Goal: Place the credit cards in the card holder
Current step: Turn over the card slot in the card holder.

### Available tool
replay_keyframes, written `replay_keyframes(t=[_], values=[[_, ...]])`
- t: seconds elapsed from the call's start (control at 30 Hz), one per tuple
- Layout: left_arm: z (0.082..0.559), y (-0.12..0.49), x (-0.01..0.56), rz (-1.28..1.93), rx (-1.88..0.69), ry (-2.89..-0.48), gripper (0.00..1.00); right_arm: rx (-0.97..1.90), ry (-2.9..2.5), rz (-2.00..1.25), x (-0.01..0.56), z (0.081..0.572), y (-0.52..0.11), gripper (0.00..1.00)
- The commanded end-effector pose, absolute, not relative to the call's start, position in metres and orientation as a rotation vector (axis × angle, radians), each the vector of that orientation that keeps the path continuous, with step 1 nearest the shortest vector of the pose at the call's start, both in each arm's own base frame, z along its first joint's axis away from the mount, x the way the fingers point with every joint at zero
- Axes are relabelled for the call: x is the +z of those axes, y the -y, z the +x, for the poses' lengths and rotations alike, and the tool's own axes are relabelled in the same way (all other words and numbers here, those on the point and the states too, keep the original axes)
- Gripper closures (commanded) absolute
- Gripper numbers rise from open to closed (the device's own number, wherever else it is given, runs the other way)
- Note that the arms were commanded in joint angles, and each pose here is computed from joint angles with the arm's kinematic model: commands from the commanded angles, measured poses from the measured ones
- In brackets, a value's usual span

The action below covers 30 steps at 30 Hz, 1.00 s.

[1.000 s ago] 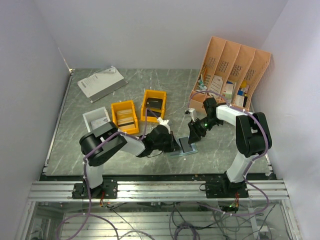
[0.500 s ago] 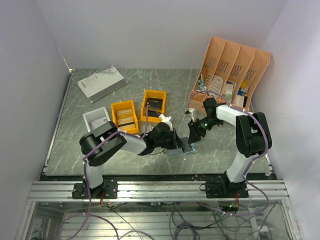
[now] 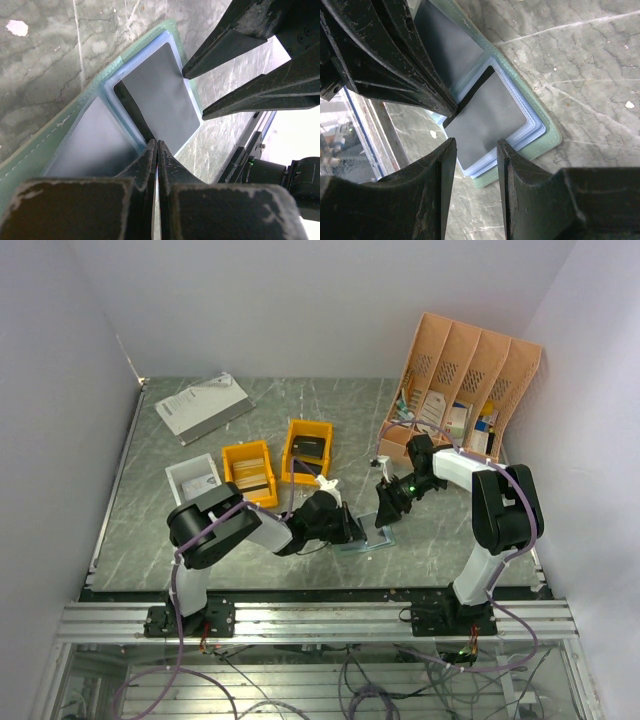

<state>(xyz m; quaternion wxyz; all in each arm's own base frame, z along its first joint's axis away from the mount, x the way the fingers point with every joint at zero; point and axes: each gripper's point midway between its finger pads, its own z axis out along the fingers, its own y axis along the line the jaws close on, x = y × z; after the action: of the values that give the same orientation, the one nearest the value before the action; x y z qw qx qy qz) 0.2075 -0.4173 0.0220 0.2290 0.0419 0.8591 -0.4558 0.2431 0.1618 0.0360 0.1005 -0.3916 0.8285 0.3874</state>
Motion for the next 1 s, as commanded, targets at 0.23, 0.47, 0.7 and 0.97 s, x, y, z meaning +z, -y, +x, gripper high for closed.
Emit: replay_keyframes(t=[0.23, 0.47, 0.7, 0.97], values=[[0.196, 0.401, -0.005, 0.123, -1.192, -2.435, 0.93, 1.093, -2.449, -1.15, 0.038, 0.251, -0.16, 0.61], [0.195, 0.402, -0.008, 0.123, -1.199, -2.439, 0.93, 1.067, -2.453, -1.144, 0.037, 0.253, -0.157, 0.6], [0.194, 0.401, -0.01, 0.122, -1.196, -2.441, 0.93, 1.116, -2.445, -1.171, 0.037, 0.248, -0.162, 0.6], [0.194, 0.399, -0.01, 0.113, -1.2, -2.438, 0.93, 1.202, -2.395, -1.207, 0.044, 0.241, -0.171, 0.61]])
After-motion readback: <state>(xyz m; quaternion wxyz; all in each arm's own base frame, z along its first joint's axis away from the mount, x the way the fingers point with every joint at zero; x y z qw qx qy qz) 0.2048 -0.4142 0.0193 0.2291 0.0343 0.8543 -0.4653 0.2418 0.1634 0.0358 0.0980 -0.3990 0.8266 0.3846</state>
